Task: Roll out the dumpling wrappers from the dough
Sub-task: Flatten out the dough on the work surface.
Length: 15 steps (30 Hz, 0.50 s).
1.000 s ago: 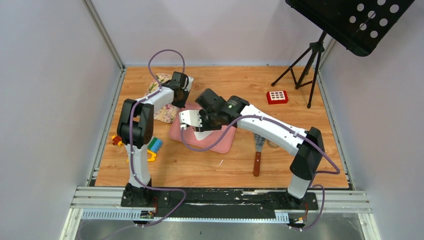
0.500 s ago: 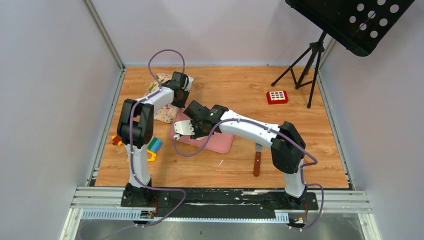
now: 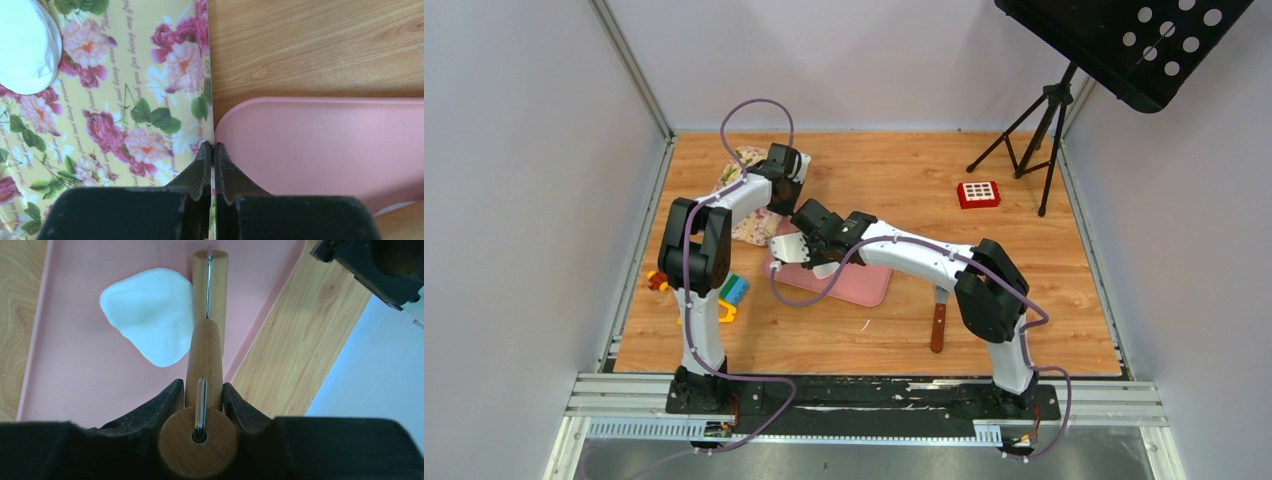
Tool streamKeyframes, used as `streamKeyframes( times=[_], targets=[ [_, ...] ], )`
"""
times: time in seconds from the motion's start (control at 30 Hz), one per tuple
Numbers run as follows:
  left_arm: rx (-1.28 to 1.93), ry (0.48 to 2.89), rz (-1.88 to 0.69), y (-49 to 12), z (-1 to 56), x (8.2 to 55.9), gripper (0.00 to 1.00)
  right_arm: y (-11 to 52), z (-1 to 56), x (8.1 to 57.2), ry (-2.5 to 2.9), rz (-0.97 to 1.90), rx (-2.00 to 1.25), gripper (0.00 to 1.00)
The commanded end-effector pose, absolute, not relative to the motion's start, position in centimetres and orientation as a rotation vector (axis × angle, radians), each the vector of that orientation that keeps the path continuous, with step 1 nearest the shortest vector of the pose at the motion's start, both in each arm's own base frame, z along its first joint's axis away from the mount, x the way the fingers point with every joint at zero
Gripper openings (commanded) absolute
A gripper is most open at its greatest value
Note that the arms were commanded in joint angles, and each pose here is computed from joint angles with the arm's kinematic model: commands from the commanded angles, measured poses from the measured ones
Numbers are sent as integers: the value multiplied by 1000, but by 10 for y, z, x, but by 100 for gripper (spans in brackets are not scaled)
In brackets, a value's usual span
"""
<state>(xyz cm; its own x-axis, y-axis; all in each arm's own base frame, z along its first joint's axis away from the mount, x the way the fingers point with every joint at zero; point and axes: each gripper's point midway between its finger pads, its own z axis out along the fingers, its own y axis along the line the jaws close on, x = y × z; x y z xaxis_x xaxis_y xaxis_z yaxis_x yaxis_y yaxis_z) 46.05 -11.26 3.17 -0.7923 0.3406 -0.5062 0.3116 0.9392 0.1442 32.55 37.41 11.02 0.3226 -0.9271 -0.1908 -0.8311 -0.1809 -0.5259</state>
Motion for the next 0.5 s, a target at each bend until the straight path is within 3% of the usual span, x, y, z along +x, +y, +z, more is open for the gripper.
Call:
streamKeyframes(
  times=[0.0, 0.47],
  targets=[
    [489, 2649, 91, -106, 6, 436, 0, 333, 54, 258, 1665, -38, -2311, 0],
    [485, 2646, 118, -102, 6, 437, 0, 286, 24, 202, 1699, -16, -2445, 0]
  ],
)
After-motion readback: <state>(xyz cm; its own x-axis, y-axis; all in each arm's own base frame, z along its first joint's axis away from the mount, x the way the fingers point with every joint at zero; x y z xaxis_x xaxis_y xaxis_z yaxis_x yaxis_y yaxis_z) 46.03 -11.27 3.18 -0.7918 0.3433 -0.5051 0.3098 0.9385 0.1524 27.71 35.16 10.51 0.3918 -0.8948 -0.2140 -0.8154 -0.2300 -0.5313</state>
